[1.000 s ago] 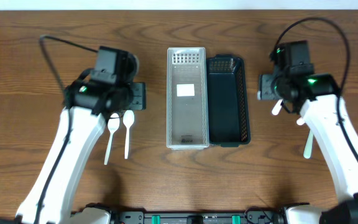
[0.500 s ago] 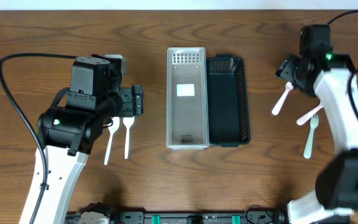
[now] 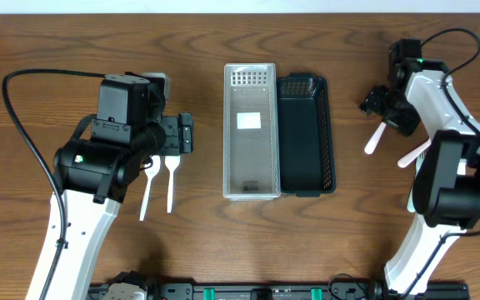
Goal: Pack container
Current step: 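Move the right gripper to the upper white fork and grasp it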
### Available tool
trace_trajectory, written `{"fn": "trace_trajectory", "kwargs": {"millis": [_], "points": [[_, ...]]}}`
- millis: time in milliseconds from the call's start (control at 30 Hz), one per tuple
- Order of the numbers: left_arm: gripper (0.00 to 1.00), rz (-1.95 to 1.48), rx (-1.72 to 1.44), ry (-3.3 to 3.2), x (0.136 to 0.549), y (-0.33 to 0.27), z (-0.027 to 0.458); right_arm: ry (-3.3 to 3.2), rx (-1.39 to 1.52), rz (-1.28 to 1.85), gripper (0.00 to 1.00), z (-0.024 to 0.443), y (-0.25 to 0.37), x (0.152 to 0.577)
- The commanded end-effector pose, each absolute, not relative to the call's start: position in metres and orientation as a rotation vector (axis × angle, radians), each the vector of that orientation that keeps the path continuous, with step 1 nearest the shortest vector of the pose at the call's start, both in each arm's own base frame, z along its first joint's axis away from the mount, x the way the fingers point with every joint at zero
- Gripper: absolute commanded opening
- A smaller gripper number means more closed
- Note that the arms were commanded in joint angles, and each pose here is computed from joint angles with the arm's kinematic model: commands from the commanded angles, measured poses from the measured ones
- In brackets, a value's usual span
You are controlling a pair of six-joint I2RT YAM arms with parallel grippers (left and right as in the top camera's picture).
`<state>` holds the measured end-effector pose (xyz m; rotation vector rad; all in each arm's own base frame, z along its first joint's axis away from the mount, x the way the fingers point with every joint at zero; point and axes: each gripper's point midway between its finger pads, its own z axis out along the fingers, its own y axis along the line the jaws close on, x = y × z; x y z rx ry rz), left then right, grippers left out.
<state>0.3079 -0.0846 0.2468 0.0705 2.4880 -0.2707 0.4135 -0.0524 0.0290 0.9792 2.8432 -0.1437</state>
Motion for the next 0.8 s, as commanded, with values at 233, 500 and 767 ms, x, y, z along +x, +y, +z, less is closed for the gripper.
{"fn": "trace_trajectory", "kwargs": {"millis": [233, 500, 767], "points": [[0.84, -0.257, 0.057, 2.475, 0.311, -0.082, 0.253, 2.912, 0.971, -0.079, 0.88, -0.001, -0.052, 0.417], [0.84, -0.257, 0.057, 2.475, 0.311, -0.082, 0.253, 2.917, 0.996, -0.08, 0.85, -0.01, -0.059, 0.416], [0.84, -0.257, 0.057, 2.475, 0.311, -0.082, 0.253, 2.9, 1.039, -0.081, 0.46, -0.01, -0.075, 0.414]]}}
